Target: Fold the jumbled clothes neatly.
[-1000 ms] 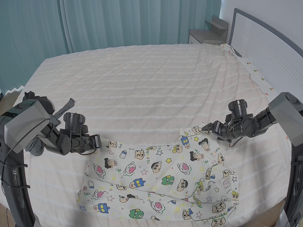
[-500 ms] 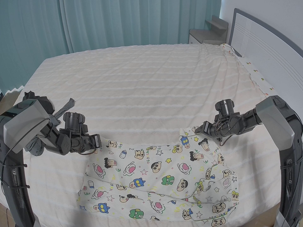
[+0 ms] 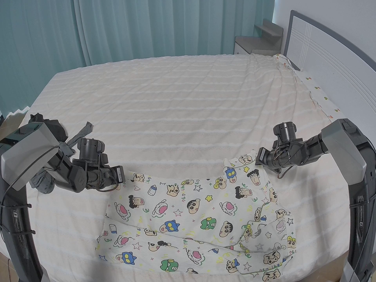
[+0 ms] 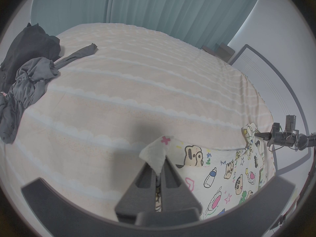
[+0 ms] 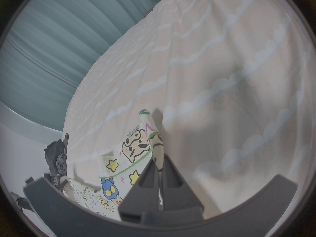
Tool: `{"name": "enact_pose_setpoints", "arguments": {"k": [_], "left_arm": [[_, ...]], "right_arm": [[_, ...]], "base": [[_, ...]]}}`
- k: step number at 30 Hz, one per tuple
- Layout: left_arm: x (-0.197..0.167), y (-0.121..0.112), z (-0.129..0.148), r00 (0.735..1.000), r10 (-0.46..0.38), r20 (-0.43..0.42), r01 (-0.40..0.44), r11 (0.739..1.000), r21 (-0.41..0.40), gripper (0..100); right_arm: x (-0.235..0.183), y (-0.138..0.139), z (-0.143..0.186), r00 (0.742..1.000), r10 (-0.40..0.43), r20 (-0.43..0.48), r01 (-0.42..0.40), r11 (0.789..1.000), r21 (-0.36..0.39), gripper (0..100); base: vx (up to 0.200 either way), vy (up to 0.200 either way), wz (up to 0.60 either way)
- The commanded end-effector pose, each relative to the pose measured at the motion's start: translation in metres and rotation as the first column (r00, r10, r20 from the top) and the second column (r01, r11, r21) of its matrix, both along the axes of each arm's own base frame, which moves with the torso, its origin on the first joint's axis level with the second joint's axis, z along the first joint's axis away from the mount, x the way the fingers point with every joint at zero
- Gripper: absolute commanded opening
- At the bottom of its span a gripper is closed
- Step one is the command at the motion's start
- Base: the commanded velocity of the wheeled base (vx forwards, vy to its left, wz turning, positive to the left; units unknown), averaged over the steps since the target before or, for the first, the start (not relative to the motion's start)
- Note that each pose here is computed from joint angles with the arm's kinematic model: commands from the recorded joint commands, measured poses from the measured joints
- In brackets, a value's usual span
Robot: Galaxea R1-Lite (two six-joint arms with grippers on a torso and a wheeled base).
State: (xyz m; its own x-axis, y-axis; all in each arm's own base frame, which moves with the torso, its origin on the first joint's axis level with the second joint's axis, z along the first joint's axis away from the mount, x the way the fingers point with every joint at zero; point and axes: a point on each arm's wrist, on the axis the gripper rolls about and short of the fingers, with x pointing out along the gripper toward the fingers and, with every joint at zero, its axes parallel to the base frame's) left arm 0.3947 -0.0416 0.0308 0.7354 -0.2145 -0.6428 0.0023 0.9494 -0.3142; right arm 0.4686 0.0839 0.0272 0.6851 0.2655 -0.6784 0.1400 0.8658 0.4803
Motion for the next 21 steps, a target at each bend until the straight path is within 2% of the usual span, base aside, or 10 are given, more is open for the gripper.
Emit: {"name": "enact_pose_setpoints", "arguments": {"k": [1, 5, 8, 13, 21], "left_arm": [[-0.004, 0.001, 0.003, 1.0, 0.004, 0.001, -0.004, 1.0, 0.003, 0], [-0.006, 0.001, 0.003, 1.0, 0.005, 0.021, -0.005, 1.0, 0.002, 0], [-0.006, 0.001, 0.004, 0.998, 0.011, 0.067, -0.011, 1.0, -0.001, 0], [-0.009, 0.001, 0.002, 0.996, 0.018, 0.084, -0.019, 1.0, 0.003, 0], [-0.018, 0.002, 0.002, 0.998, 0.008, 0.069, -0.009, 1.0, 0.006, 0]], "right_arm": [[0.001, -0.006, 0.009, 0.999, -0.043, 0.027, 0.043, 0.999, 0.009, 0], [-0.002, -0.012, 0.02, 0.994, -0.096, 0.056, 0.093, 0.994, 0.057, 0], [-0.006, -0.014, 0.022, 0.993, -0.095, 0.072, 0.09, 0.994, 0.067, 0], [-0.01, -0.02, 0.026, 0.991, -0.096, 0.092, 0.089, 0.993, 0.082, 0], [-0.039, -0.023, 0.042, 0.995, -0.015, 0.1, 0.0, 0.99, 0.144, 0]], "base": [[0.0, 0.0, 0.0], [0.0, 0.0, 0.0], [0.0, 0.0, 0.0], [0.0, 0.0, 0.0], [0.0, 0.0, 0.0]]}}
